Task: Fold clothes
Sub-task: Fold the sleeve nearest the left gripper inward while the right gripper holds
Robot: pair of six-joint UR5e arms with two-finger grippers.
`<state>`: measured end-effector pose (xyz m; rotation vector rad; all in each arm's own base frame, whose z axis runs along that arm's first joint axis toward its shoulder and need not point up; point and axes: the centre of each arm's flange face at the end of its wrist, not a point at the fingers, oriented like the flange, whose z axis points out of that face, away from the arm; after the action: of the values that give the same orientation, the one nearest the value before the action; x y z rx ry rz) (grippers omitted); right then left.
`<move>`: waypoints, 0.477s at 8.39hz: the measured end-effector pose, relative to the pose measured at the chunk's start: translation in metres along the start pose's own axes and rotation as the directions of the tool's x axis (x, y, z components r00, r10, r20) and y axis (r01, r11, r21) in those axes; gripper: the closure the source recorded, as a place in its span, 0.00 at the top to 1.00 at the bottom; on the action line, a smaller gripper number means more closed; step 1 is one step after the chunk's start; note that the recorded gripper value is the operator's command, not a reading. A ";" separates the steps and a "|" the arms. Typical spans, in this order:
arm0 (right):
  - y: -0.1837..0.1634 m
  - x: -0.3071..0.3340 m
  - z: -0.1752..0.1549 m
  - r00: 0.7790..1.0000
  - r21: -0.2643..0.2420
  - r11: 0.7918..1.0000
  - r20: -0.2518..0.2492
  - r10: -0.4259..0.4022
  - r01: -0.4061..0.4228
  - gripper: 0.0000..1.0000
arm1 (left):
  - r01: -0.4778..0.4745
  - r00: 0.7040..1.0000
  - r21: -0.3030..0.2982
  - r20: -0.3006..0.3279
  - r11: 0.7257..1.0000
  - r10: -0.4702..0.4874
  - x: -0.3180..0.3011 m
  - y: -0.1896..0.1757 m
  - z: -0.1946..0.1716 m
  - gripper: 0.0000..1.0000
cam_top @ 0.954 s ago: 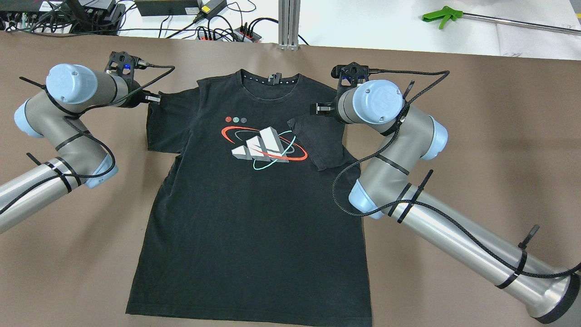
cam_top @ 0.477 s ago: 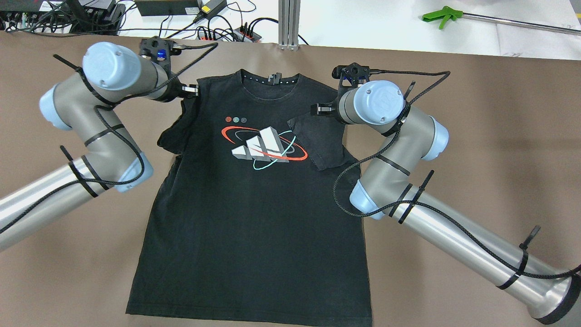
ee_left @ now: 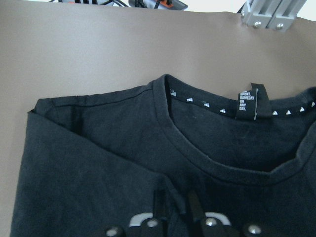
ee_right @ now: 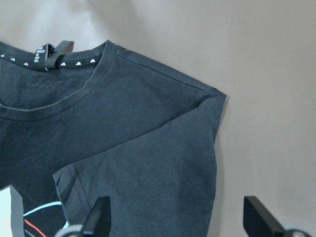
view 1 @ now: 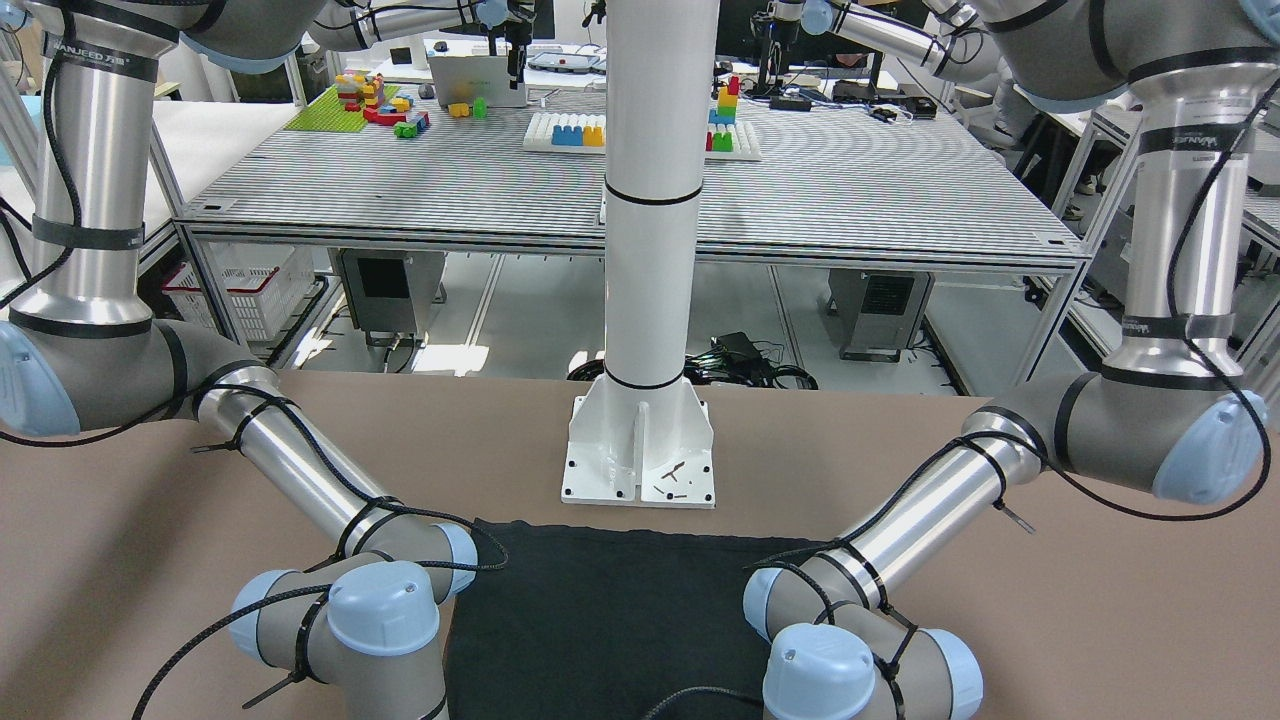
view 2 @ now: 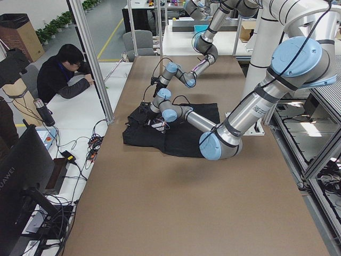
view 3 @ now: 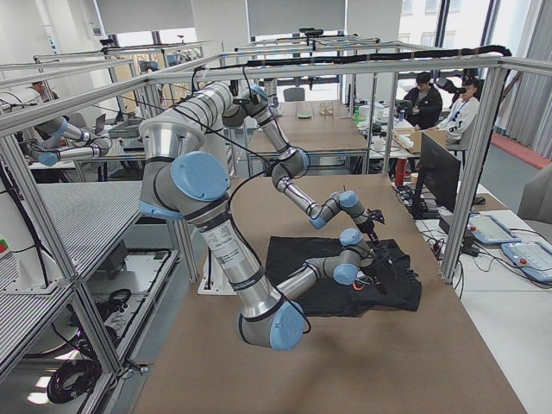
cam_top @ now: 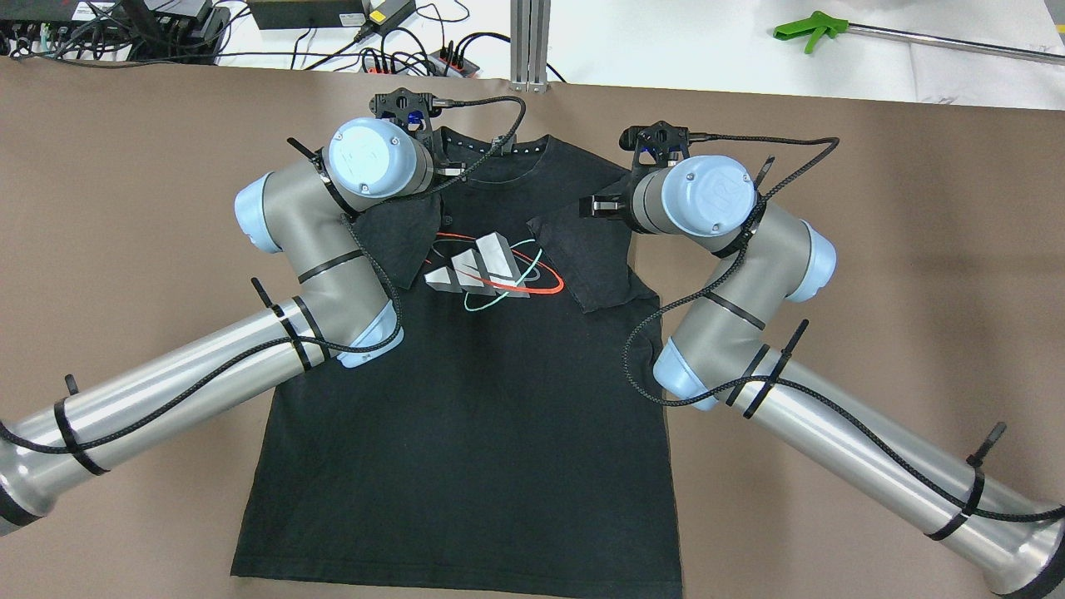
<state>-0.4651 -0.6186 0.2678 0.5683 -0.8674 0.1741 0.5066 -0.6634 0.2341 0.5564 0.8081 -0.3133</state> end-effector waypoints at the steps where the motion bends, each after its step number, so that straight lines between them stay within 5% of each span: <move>1: 0.001 0.001 0.000 1.000 0.001 1.000 0.000 0.001 -0.001 0.94 | -0.001 1.000 0.037 0.000 0.999 0.001 0.003 0.000 0.009 0.95; 4: -0.001 -0.010 -0.017 0.999 -0.011 1.000 0.047 -0.006 0.006 0.94 | 0.031 0.998 0.039 -0.057 0.999 -0.029 -0.006 -0.022 -0.003 0.95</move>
<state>-0.4603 -0.6095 0.2513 0.5668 -0.9119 0.1509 0.4906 -0.6792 0.2286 0.5931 0.8670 -0.3432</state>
